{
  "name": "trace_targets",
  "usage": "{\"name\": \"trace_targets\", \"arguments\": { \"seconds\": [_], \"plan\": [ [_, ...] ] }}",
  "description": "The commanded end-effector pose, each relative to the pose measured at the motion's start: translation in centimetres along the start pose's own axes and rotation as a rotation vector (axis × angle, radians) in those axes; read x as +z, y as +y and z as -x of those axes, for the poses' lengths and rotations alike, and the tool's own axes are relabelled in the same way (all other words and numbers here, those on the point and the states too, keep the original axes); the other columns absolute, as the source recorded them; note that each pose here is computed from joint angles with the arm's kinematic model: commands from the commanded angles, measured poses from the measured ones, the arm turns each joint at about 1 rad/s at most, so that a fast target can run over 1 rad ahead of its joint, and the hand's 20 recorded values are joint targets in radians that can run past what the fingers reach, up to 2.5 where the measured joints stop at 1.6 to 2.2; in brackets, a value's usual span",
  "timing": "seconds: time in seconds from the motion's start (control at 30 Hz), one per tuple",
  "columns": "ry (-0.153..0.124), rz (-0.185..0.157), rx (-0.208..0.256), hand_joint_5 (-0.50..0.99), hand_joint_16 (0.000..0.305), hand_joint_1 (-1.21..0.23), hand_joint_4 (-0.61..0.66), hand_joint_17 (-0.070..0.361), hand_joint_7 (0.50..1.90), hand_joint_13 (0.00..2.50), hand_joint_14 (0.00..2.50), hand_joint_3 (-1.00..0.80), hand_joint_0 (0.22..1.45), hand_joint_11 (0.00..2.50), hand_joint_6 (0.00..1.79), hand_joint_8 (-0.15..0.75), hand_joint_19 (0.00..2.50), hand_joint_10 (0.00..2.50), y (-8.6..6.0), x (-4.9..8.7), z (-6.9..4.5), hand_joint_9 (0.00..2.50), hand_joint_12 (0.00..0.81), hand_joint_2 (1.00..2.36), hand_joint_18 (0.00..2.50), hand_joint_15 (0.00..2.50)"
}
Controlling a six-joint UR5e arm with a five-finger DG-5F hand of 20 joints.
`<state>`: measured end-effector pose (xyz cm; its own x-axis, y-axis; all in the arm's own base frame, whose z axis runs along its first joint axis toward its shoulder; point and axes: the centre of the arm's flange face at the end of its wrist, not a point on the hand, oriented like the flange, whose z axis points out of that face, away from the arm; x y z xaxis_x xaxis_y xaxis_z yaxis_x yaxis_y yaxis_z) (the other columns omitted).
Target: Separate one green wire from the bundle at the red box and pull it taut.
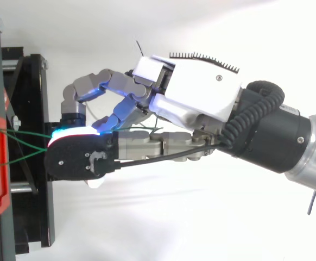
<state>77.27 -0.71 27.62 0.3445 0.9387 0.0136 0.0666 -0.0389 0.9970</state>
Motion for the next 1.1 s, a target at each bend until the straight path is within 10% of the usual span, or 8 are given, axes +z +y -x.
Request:
{"name": "trace_targets", "arguments": {
  "seconds": [0.0,0.43,1.07],
  "plan": [
    [0.0,-0.002,-0.001,-0.15,0.057,-0.78,0.09,0.129,1.28,0.82,0.02,-0.08,0.6,0.86,0.91,0.298,0.57,0.03,-0.05,-0.03,-0.04,1.1,0.417,1.02,0.88,0.43],
    [0.0,-0.008,-0.002,-0.16,0.052,-0.86,0.1,0.116,1.24,0.79,0.02,-0.43,0.66,0.86,0.91,0.27,0.55,0.02,-0.11,-0.09,0.01,1.07,0.39,1.01,0.82,0.42],
    [0.0,-0.022,0.008,-0.13,0.058,-0.42,0.15,0.13,1.32,0.89,0.02,-0.39,0.55,0.86,0.88,0.301,0.64,0.02,-0.08,-0.26,0.11,1.2,0.437,1.01,0.92,0.46]
  ]
}}
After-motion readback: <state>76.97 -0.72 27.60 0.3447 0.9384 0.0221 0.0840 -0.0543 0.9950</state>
